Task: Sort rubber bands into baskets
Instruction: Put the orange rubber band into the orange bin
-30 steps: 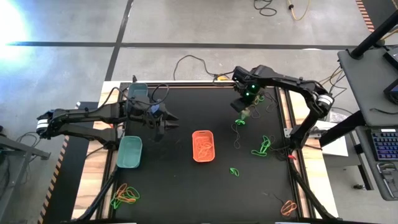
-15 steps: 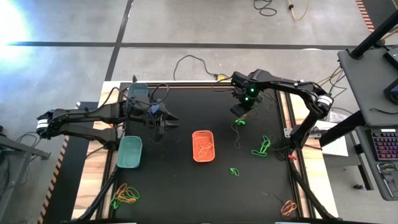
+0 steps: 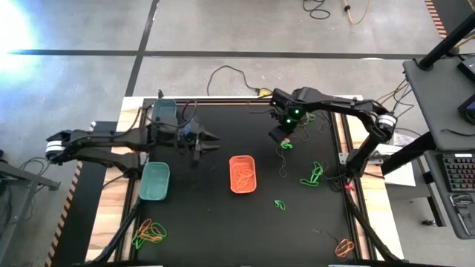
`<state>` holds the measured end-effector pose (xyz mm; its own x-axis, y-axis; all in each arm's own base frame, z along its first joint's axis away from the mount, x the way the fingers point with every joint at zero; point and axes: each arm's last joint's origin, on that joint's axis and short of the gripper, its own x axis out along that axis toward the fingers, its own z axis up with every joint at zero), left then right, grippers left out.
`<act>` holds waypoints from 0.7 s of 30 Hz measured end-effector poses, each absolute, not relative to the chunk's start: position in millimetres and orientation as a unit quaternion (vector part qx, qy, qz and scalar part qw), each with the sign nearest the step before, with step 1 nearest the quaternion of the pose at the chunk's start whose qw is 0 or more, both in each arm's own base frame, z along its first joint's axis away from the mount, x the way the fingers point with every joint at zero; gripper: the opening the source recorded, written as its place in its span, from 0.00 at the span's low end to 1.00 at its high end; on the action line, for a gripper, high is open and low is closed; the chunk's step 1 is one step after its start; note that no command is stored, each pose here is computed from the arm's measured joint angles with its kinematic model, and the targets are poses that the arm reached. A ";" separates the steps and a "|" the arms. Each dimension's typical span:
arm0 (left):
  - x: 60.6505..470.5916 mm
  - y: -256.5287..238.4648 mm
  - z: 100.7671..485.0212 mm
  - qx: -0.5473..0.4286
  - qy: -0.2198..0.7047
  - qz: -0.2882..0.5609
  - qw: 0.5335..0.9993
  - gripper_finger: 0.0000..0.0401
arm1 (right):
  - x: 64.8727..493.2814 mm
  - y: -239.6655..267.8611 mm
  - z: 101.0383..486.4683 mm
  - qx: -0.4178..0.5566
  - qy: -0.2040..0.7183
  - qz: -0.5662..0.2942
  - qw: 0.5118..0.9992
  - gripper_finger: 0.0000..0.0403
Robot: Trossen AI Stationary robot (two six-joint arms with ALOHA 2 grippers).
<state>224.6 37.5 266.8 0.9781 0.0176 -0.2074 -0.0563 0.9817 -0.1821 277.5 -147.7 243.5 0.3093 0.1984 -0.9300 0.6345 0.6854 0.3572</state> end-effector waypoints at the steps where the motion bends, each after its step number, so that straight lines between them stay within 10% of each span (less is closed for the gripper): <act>1: 226.3 38.3 261.7 -0.093 0.091 0.025 0.991 0.40 | 283.6 -145.3 244.5 0.366 0.552 -0.152 0.734 0.02; 10: 241.1 54.9 216.1 -0.121 0.057 0.078 0.988 0.50 | 346.1 -130.8 247.9 0.347 0.372 -0.188 0.840 0.02; 21: 253.5 89.3 168.5 -0.183 0.141 0.103 0.968 0.55 | 378.2 -150.2 173.0 0.335 0.405 -0.222 0.821 0.02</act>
